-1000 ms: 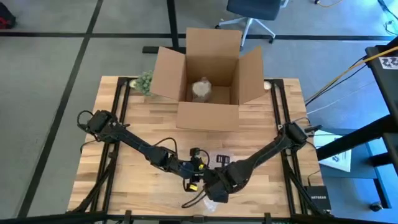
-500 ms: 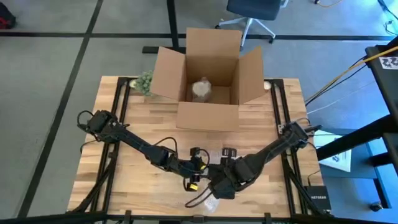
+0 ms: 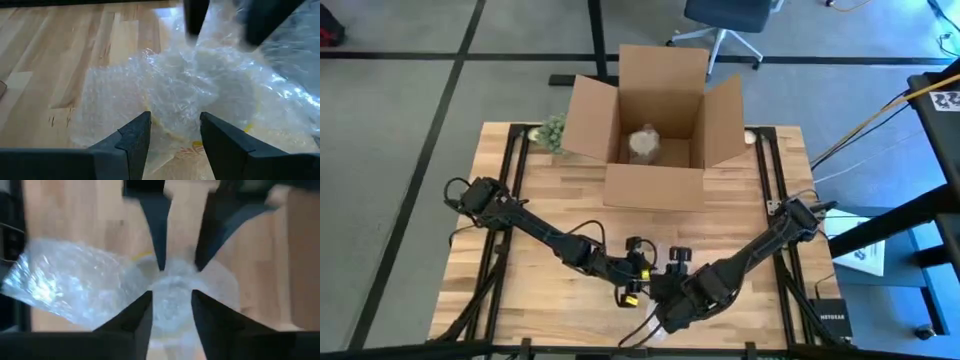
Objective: Wrap mug
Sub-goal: Wrap the orange mug with bubble wrap
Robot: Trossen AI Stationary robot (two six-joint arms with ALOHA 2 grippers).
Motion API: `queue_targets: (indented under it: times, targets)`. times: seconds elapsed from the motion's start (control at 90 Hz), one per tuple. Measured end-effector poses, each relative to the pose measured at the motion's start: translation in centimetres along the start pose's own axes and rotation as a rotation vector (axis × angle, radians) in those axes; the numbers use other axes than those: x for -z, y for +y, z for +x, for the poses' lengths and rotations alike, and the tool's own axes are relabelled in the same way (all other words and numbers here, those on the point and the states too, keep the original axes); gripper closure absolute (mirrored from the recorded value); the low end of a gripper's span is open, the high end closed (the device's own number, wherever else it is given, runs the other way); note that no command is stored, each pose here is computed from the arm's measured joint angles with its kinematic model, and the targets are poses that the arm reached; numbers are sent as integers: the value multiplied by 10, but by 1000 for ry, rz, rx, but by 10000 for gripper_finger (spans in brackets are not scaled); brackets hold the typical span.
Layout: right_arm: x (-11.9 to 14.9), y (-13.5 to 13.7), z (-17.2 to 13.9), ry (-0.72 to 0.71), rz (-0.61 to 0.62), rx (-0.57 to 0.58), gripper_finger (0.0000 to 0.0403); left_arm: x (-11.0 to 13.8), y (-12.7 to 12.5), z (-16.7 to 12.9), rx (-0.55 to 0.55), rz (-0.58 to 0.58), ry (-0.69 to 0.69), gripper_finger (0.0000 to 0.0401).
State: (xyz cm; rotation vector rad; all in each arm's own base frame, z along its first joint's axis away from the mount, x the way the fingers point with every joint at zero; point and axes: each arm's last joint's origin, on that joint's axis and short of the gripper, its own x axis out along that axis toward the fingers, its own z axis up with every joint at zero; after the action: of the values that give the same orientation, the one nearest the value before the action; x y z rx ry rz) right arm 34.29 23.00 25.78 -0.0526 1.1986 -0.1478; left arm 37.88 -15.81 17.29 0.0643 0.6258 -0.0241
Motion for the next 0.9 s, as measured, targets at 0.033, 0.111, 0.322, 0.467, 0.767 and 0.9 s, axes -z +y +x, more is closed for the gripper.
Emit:
queue_targets:
  times: [0.033,0.111,0.322,0.467,0.767,0.9]
  targets:
    - [2,0,10,12,7,-22,327,0,0,0,0,0,0,247]
    - [7,0,31,44,16,-72,362,0,0,0,0,1,0,247]
    - [12,-18,72,74,95,-124,389,0,0,0,-2,0,-8,247]
    - [9,-26,81,66,122,-161,390,0,0,0,-4,1,-11,247]
    - [-2,-15,47,75,71,-193,358,0,-3,-1,14,4,-11,247]
    - [2,-12,32,115,41,-142,308,0,-3,-1,13,5,-10,247]
